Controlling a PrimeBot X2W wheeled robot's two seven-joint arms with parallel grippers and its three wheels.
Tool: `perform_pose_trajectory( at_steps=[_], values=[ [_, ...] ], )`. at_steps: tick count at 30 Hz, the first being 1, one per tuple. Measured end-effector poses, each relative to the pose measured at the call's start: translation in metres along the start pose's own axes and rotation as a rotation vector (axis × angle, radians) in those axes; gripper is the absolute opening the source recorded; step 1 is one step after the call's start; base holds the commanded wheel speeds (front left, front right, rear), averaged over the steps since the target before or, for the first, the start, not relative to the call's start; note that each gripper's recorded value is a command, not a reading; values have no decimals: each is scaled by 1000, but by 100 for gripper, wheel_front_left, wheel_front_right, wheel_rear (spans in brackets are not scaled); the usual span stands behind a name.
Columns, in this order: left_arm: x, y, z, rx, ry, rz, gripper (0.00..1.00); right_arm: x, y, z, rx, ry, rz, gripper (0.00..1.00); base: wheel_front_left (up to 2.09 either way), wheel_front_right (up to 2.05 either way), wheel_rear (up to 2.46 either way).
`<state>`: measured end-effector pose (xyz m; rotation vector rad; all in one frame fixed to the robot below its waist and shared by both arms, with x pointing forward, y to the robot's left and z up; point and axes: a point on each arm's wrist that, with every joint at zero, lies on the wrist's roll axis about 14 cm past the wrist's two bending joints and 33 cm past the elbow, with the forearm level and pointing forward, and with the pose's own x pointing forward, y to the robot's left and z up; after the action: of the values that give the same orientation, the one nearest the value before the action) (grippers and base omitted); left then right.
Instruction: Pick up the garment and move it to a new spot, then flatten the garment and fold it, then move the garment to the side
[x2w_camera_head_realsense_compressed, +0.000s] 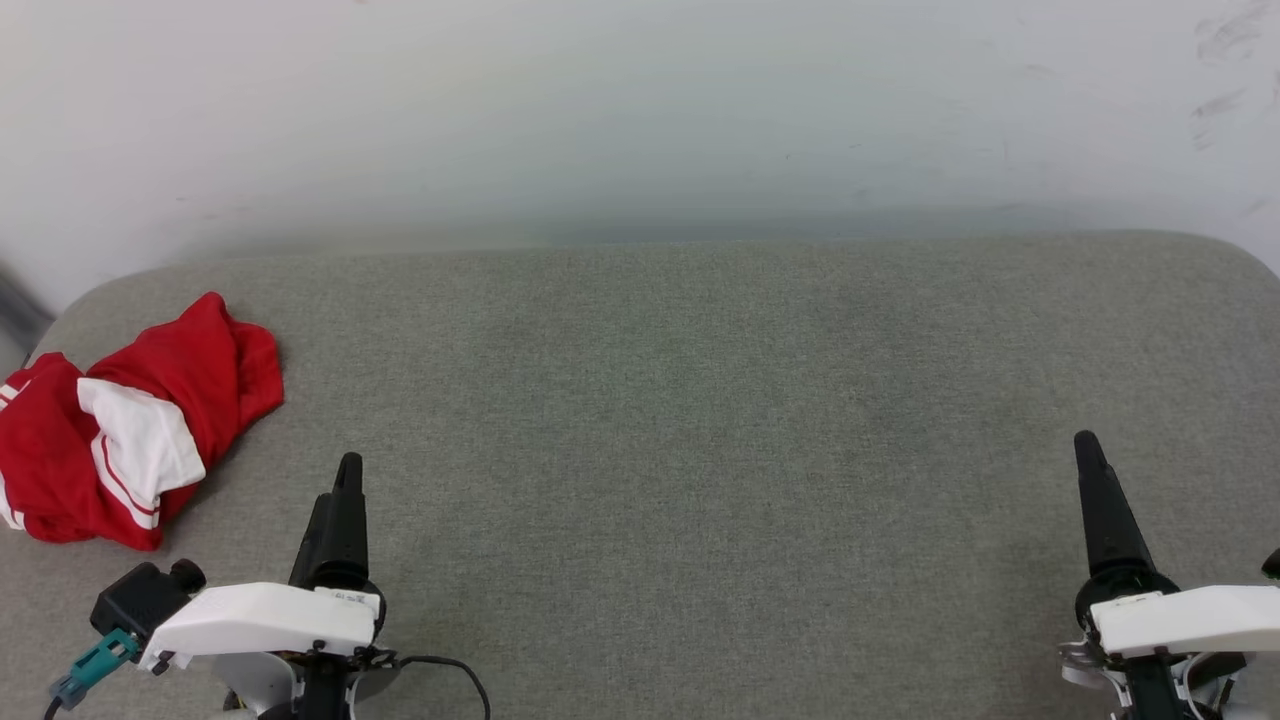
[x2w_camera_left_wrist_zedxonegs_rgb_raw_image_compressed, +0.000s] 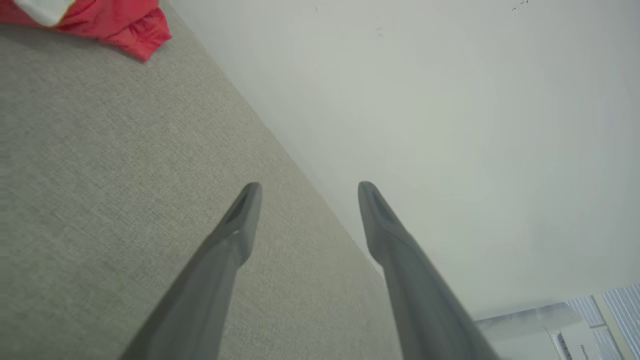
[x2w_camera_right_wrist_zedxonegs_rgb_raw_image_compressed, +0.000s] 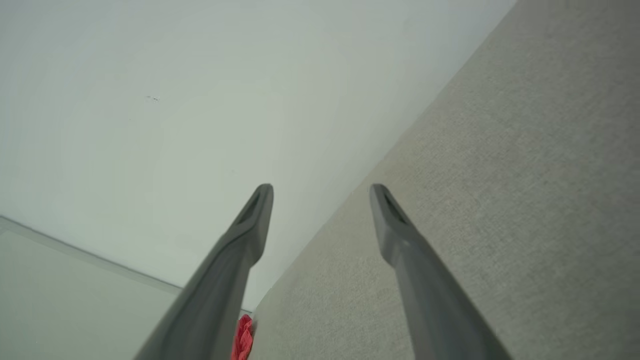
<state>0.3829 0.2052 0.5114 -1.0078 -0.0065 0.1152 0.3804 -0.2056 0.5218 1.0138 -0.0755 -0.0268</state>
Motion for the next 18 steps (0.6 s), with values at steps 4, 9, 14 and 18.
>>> perform_pose_trajectory(
  at_steps=[4, 9, 14, 18],
  values=[
    [-1, -2, 0, 82, -10, 1, 100, 0, 5, -2, -86, 3, 17, 100, 0, 0, 0],
    [-3, -3, -2, 169, -16, 1, 100, 0, 9, -2, -173, -3, 33, 100, 0, 0, 0],
    [-3, -7, -4, 254, -25, -8, 100, -1, 11, -2, -249, -8, 44, 100, 0, 0, 0],
    [-4, -10, -5, 323, -31, -18, 100, -3, 11, -3, -311, -6, 47, 100, 0, 0, 0]
  ],
)
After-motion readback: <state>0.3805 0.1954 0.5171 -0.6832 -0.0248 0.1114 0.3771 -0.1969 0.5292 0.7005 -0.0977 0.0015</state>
